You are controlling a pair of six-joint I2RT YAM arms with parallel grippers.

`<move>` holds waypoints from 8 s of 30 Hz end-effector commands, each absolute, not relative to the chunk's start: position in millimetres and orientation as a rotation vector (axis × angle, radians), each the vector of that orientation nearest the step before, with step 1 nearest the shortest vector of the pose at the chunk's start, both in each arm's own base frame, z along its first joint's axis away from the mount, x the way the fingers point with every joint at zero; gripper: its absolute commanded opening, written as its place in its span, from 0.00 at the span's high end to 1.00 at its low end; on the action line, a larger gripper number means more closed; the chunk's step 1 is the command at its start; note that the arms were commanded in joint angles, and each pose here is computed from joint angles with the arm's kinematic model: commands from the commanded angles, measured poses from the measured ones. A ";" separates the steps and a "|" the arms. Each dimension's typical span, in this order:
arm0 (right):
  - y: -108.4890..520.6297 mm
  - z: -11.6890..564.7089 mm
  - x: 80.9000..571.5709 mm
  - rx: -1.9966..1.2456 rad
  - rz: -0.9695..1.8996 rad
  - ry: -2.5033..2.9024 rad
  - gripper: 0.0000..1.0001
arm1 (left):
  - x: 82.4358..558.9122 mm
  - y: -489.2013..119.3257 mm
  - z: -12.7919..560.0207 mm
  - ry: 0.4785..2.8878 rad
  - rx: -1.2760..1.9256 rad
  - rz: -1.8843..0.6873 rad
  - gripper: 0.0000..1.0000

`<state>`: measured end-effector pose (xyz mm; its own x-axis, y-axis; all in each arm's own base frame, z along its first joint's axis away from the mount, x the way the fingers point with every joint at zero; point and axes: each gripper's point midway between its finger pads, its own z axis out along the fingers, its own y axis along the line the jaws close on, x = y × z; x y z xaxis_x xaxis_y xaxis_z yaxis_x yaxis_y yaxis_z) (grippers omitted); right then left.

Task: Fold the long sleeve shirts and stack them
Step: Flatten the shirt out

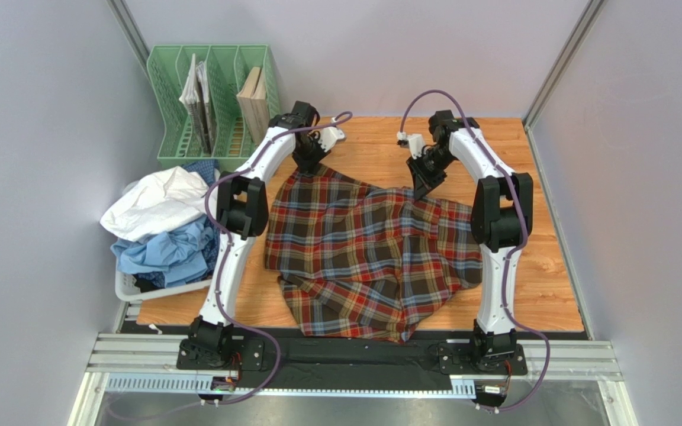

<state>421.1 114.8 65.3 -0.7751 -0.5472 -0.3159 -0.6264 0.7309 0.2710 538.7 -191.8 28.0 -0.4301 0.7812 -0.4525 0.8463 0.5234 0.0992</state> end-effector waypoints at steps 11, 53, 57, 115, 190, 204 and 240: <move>116.0 139.7 241.4 -1.345 0.622 2.636 0.98 | 372.7 -185.7 194.0 2.014 1.465 -0.489 1.00; 175.6 62.2 376.2 -0.825 0.704 2.797 0.32 | 280.8 -150.4 56.3 2.405 1.515 -0.507 0.32; 166.3 82.6 399.8 -0.779 0.593 2.754 0.79 | 287.0 -143.6 49.1 2.453 1.499 -0.460 0.53; 43.4 126.1 298.0 -0.390 0.765 2.689 0.35 | 282.1 -329.1 82.6 2.276 1.200 -0.623 0.46; -9.5 375.7 338.1 -0.134 1.130 1.886 1.00 | 333.5 -233.8 240.2 2.041 1.300 -0.384 1.00; 6.2 418.3 312.5 -0.128 0.807 1.717 1.00 | 290.5 -224.8 186.9 1.975 1.642 -0.529 0.98; -5.4 355.6 374.4 0.081 0.692 1.794 1.00 | 258.3 -213.3 115.8 2.467 0.622 -0.321 0.43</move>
<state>362.3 -0.4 324.7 -0.4313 0.3844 -0.8162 -0.2641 0.8113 0.5216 251.4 -210.0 116.3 -0.6471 0.4674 -0.6024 0.6344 0.7683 -0.0854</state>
